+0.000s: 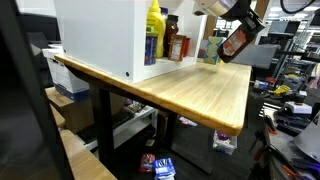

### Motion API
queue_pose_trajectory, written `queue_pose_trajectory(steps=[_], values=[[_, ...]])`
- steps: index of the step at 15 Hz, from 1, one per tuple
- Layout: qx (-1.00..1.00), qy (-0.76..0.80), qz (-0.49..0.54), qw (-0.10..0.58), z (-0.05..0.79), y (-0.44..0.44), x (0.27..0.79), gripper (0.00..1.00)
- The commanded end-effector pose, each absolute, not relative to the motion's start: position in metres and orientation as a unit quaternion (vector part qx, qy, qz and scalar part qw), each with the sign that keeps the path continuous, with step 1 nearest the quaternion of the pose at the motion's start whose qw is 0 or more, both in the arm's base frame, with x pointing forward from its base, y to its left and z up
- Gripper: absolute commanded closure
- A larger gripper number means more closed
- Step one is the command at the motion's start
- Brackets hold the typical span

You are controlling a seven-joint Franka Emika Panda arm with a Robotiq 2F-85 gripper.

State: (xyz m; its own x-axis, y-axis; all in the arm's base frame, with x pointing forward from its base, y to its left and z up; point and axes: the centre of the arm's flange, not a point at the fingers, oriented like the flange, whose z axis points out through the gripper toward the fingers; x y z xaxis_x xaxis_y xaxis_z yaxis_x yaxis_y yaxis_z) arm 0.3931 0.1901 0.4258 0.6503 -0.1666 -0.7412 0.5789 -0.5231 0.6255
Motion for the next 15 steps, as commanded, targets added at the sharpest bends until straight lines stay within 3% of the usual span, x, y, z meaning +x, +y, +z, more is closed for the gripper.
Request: queue_pose_trajectory(steps=[1,15], values=[[0.750,0.159,-0.431,0.476,0.434,0.191,0.399,0.91],[0.684,0.192,-0.527,0.466,0.389,0.197,0.411,0.91]])
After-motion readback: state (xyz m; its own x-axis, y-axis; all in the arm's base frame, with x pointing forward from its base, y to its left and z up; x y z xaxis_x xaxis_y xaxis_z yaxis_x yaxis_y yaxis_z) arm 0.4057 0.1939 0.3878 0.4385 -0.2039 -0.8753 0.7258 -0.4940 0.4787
